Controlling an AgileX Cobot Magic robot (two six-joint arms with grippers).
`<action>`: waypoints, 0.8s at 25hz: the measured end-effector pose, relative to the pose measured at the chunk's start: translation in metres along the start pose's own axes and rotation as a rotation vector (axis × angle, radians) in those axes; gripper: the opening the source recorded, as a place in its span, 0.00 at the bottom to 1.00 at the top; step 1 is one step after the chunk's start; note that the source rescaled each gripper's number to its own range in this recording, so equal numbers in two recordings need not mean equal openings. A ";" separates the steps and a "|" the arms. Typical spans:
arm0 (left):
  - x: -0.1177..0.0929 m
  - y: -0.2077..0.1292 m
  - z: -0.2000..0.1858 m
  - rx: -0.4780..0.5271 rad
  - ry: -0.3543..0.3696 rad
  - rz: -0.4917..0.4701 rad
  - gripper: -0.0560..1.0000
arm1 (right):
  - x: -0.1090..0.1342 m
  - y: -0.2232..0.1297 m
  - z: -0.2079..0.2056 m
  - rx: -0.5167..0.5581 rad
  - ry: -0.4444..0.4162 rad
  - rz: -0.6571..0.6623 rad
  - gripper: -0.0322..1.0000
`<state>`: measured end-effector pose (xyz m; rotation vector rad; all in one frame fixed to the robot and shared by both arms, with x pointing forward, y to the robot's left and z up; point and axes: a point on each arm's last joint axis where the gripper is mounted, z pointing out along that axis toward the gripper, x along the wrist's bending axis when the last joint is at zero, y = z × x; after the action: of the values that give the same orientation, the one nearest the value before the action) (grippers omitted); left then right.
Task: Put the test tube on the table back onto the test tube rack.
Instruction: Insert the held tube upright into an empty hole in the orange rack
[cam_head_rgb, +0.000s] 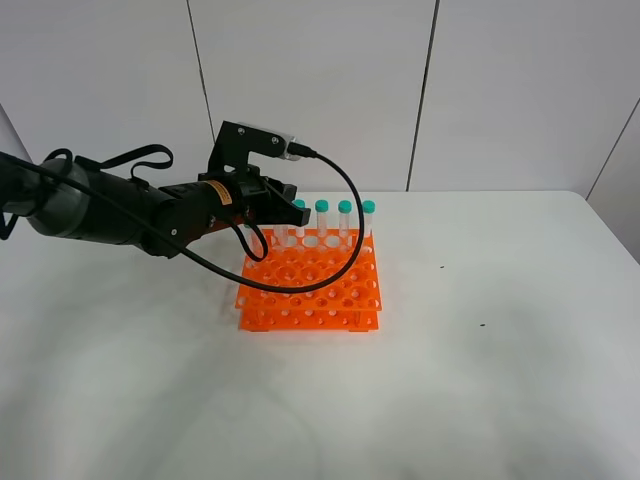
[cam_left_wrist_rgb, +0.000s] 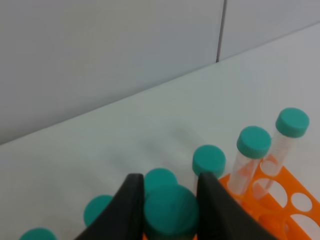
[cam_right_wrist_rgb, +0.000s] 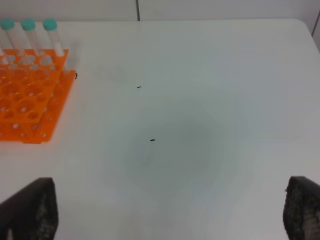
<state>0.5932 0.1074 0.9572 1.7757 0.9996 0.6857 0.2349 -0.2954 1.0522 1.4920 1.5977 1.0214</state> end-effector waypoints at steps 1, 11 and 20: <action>0.001 0.000 0.000 -0.002 0.003 -0.001 0.05 | 0.000 0.000 0.000 0.000 0.000 0.000 1.00; 0.010 -0.001 0.000 0.000 0.023 -0.058 0.05 | 0.000 0.000 0.000 0.000 0.000 0.000 1.00; 0.010 -0.011 -0.004 -0.006 0.023 -0.083 0.05 | 0.000 0.000 0.000 0.000 0.000 0.000 1.00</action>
<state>0.5918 0.1204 0.9485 1.7145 1.0800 0.6572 0.2349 -0.2954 1.0522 1.4920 1.5977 1.0214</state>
